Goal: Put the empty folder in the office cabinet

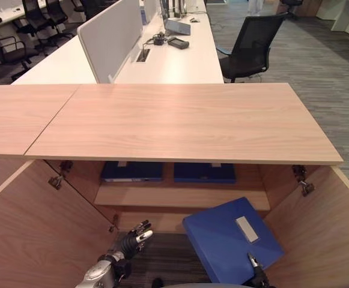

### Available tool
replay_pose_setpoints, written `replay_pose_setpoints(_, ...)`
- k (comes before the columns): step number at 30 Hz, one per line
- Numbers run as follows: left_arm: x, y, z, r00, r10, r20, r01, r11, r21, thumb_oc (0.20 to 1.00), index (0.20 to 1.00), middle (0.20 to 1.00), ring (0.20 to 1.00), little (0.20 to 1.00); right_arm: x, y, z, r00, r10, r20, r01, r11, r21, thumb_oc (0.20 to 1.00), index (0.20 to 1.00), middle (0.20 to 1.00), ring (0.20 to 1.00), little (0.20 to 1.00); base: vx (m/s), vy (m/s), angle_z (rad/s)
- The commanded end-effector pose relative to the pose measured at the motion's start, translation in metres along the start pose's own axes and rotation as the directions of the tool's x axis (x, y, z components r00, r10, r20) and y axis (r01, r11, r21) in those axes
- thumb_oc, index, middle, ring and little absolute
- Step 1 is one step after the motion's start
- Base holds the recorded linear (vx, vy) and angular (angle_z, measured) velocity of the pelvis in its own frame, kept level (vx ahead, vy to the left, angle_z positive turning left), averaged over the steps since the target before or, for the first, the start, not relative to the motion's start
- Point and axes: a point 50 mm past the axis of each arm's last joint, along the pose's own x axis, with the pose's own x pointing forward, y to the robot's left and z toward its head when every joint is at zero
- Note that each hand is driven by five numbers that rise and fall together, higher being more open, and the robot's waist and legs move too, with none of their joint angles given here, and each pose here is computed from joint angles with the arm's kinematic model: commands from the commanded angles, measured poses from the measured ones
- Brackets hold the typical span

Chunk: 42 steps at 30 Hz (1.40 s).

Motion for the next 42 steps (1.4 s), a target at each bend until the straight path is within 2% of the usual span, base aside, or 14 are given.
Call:
replay_pose_setpoints(1,0.004,0.011,0.014,0.995,0.070,0.073,-0.071,0.997,0.012,1.000,1.000,1.000,1.000,1.000,0.008,0.026,-0.005,0.996,0.089,-0.022,-0.090,0.995,-0.049,0.200,0.200,0.200,0.200,0.200,0.00,-0.034,0.01)
replay_pose_setpoints(2,0.005,0.013,0.008,0.993,0.099,0.061,-0.099,0.995,-0.009,1.000,1.000,1.000,1.000,1.000,0.010,0.039,-0.002,0.991,0.136,-0.003,-0.136,0.989,-0.053,0.200,0.200,0.200,0.200,0.200,0.01,-0.050,0.01)
replay_pose_setpoints(3,0.003,0.016,0.002,0.990,0.131,0.045,-0.129,0.991,-0.033,1.000,1.000,1.000,1.000,1.000,0.012,0.066,0.005,0.968,0.249,0.039,-0.246,0.967,-0.067,0.200,0.200,0.200,0.200,0.200,0.01,-0.050,0.00)
replay_pose_setpoints(4,0.003,0.016,0.002,0.990,0.131,0.045,-0.130,0.991,-0.033,1.000,1.000,1.000,1.000,1.000,0.011,0.066,0.005,0.968,0.248,0.039,-0.245,0.967,-0.067,0.200,0.200,0.200,0.200,0.200,0.01,-0.045,0.00)
replay_pose_setpoints(7,0.000,0.020,-0.007,0.987,0.160,0.013,-0.159,0.986,-0.052,1.000,1.000,1.000,1.000,1.000,0.005,0.114,0.018,0.891,0.440,0.111,-0.428,0.896,-0.114,0.200,0.200,0.200,0.200,0.200,0.02,-0.044,0.00)
replay_pose_setpoints(11,-0.001,0.022,-0.012,0.984,0.180,-0.005,-0.180,0.982,-0.057,1.000,1.000,1.000,1.000,1.000,-0.028,0.178,0.042,0.677,0.705,0.208,-0.674,0.709,-0.209,0.200,0.200,0.200,0.200,0.200,-0.02,-0.023,0.02)
replay_pose_setpoints(12,-0.001,0.021,-0.014,0.982,0.188,-0.010,-0.188,0.980,-0.060,1.000,1.000,1.000,1.000,1.000,-0.046,0.198,0.054,0.577,0.779,0.244,-0.734,0.626,-0.262,0.200,0.200,0.200,0.200,0.200,-0.08,0.003,0.12)
replay_pose_setpoints(14,0.002,0.021,-0.011,0.980,0.198,0.000,-0.197,0.978,-0.065,1.000,1.000,1.000,1.000,1.000,-0.068,0.224,0.064,0.443,0.863,0.245,-0.789,0.504,-0.351,0.200,0.200,0.200,0.200,0.200,-0.11,-0.004,-0.01)
replay_pose_setpoints(19,0.012,0.012,0.004,0.984,0.168,0.054,-0.163,0.983,-0.081,1.000,1.000,1.000,1.000,1.000,-0.086,0.239,0.082,0.361,0.891,0.275,-0.777,0.451,-0.440,0.200,0.200,0.200,0.200,0.200,-0.13,-0.040,0.07)
replay_pose_setpoints(26,0.014,0.005,0.017,0.986,0.130,0.108,-0.124,0.990,-0.062,1.000,1.000,1.000,1.000,1.000,-0.104,0.265,0.095,0.249,0.907,0.340,-0.803,0.389,-0.451,0.200,0.200,0.200,0.200,0.200,-0.05,0.071,0.14)
replay_pose_setpoints(32,0.006,0.002,0.044,0.965,0.118,0.235,-0.107,0.992,-0.061,1.000,1.000,1.000,1.000,1.000,-0.137,0.298,0.114,0.078,0.873,0.481,-0.832,0.323,-0.451,0.200,0.200,0.200,0.200,0.200,-0.05,0.066,0.12)
replay_pose_setpoints(34,0.006,0.001,0.049,0.961,0.113,0.254,-0.101,0.993,-0.058,1.000,1.000,1.000,1.000,1.000,-0.141,0.303,0.115,0.065,0.868,0.492,-0.836,0.316,-0.449,0.200,0.200,0.200,0.200,0.200,-0.04,0.057,0.03)
replay_pose_setpoints(39,0.003,-0.013,0.078,0.931,0.043,0.361,-0.040,0.999,-0.018,1.000,1.000,1.000,1.000,1.000,-0.165,0.319,0.120,-0.039,0.839,0.542,-0.850,0.258,-0.460,0.200,0.200,0.200,0.200,0.200,-0.04,0.049,-0.03)
replay_pose_setpoints(42,0.001,-0.017,0.085,0.919,0.024,0.394,-0.026,1.000,-0.002,1.000,1.000,1.000,1.000,1.000,-0.170,0.319,0.123,-0.060,0.834,0.548,-0.840,0.254,-0.479,0.200,0.200,0.200,0.200,0.200,-0.04,0.034,0.04)
